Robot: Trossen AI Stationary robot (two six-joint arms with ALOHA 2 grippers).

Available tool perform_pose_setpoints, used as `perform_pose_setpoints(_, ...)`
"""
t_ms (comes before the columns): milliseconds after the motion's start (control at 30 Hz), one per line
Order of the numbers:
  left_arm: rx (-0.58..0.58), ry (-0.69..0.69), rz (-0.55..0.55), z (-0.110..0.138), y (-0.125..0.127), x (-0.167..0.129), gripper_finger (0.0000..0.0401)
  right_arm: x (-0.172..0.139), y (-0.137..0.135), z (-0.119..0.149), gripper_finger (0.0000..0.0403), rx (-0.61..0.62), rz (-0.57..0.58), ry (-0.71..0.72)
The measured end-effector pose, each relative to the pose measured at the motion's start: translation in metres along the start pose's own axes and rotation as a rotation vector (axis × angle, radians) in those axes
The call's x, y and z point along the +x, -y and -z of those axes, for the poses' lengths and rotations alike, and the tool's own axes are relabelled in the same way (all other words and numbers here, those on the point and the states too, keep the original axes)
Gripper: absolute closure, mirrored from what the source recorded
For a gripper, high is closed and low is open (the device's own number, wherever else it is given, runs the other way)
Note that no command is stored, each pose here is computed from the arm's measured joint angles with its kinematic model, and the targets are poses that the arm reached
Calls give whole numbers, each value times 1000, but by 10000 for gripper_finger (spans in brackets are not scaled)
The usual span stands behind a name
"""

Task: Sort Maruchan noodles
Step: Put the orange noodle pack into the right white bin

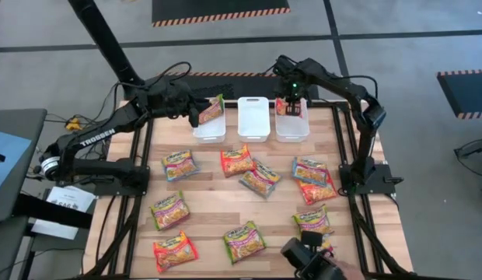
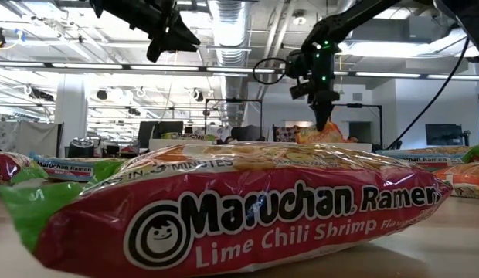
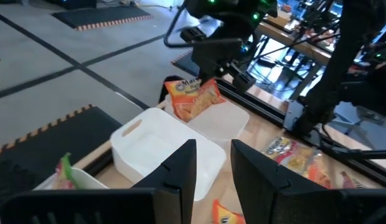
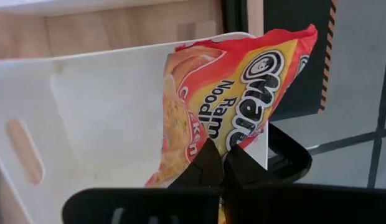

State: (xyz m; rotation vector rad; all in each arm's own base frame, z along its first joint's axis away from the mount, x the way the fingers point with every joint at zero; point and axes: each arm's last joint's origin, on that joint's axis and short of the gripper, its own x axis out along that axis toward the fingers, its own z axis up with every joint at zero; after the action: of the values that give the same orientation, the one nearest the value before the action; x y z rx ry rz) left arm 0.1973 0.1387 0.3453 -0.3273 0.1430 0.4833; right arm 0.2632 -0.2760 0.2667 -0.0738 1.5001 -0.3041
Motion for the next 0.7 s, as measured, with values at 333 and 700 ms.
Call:
perform_pose_setpoints(333, 12, 17, -60, -4, -15, -3, 317, 6, -1, -1, 365, 56, 20, -47)
perform_pose_setpoints(700, 4, 35, -123, -7, -30, -7, 317, 6, 1, 0, 297, 68, 81, -89)
